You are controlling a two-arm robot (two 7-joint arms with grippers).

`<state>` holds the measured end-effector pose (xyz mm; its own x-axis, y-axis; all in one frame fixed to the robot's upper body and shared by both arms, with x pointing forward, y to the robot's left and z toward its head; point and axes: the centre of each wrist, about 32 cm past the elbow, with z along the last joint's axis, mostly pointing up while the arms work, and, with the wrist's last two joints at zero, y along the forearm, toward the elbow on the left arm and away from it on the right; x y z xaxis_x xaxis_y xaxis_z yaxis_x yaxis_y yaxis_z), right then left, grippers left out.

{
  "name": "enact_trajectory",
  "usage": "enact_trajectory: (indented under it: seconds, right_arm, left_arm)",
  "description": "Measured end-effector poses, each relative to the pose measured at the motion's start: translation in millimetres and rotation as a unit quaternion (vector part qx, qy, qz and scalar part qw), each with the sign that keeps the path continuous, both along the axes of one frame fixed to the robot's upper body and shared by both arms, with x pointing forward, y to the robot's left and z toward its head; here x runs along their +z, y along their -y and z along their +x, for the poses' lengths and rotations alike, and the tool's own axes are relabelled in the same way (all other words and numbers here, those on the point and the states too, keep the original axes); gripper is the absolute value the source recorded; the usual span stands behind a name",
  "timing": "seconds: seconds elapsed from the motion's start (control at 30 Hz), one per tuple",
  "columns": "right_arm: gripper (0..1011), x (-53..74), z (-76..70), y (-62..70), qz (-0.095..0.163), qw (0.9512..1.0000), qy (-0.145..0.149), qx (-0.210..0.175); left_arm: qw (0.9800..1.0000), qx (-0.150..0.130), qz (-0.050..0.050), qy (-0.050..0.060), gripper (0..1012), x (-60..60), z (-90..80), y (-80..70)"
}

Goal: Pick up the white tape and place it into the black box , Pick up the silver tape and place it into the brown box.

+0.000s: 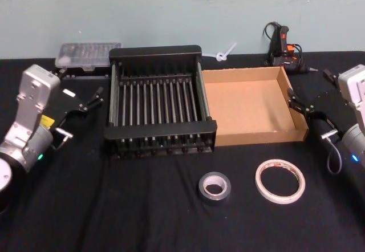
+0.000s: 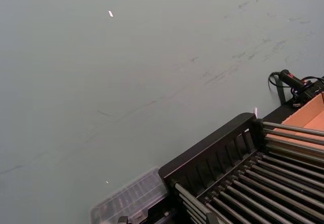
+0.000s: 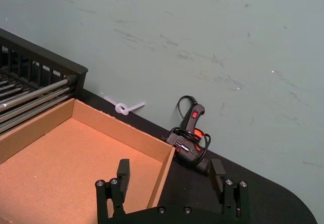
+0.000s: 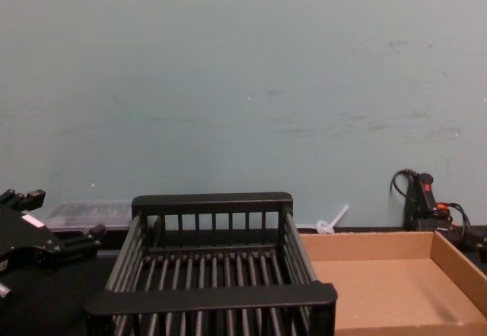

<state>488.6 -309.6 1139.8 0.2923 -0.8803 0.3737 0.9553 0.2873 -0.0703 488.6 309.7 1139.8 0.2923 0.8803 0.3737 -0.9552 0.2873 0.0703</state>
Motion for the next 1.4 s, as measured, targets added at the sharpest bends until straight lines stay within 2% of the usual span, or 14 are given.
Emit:
enact_trajectory:
  seconds: [1.4]
  right_arm:
    - [1002,0.0,0.0,0.0,0.0,1.0,0.0,0.0]
  left_arm:
    - [1.0,0.0,0.0,0.0,1001,0.0,0.0,0.0]
